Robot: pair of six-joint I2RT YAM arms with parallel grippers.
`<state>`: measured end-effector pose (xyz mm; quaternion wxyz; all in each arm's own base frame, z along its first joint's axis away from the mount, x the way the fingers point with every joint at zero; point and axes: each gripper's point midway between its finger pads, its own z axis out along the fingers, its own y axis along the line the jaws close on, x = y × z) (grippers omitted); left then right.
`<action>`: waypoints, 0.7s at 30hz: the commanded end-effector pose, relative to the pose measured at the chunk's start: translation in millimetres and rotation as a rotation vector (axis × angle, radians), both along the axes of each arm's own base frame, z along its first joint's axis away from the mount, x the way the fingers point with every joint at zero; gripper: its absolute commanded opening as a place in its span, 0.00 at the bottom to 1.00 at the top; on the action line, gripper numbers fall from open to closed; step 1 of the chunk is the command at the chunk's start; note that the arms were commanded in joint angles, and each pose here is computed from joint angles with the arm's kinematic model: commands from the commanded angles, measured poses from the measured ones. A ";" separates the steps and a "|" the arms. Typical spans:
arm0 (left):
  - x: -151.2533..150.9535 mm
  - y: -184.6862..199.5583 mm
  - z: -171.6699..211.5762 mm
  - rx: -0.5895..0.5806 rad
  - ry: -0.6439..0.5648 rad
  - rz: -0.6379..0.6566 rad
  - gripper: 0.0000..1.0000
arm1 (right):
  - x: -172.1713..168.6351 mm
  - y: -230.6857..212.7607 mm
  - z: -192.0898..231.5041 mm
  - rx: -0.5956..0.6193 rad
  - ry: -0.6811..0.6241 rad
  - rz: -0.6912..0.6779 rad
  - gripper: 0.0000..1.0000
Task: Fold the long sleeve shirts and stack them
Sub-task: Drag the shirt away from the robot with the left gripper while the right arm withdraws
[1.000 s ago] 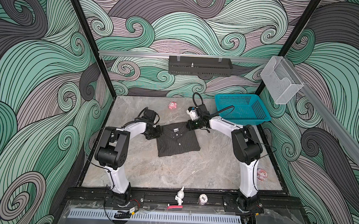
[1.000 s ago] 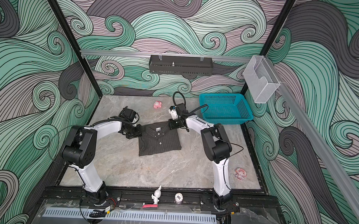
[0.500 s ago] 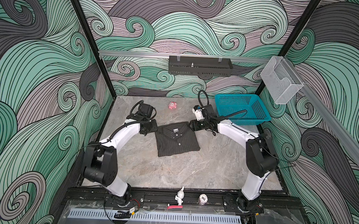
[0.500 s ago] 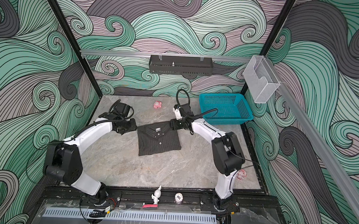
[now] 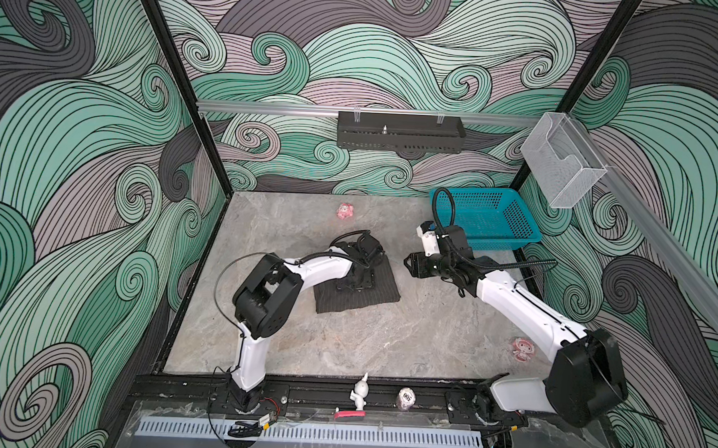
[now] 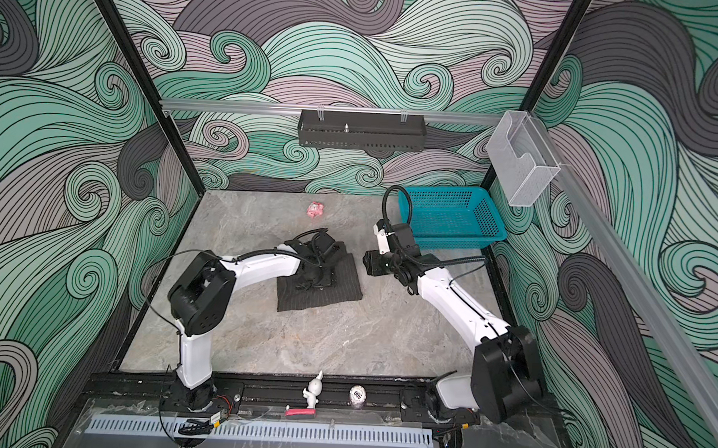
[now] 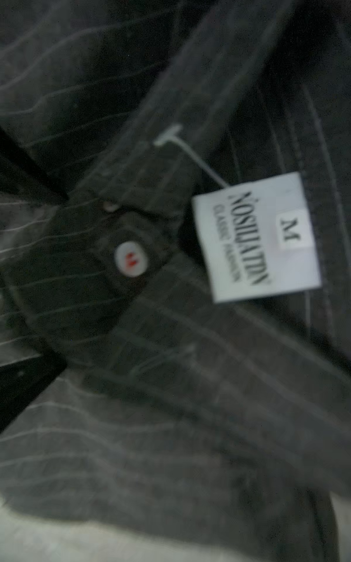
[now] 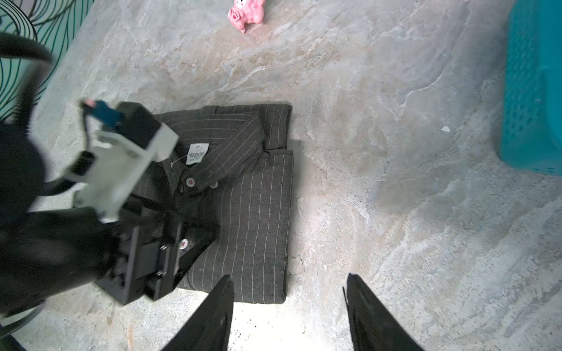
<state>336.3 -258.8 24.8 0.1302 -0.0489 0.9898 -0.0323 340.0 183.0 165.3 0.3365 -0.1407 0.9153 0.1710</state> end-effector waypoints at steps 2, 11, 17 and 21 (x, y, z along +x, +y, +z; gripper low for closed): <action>-2.2 52.1 -18.5 0.172 0.042 0.082 0.79 | -13.0 -9.2 -3.0 -0.023 0.014 0.002 0.60; -6.8 162.6 -6.3 0.273 0.178 -0.023 0.80 | -21.0 -9.2 -4.9 0.011 0.013 0.011 0.59; 17.7 196.8 7.3 0.290 0.178 -0.130 0.81 | -23.5 -5.0 -4.0 0.042 0.022 0.018 0.59; 30.0 215.5 2.0 0.252 0.237 -0.152 0.80 | -18.6 -0.1 0.4 0.070 0.000 0.024 0.58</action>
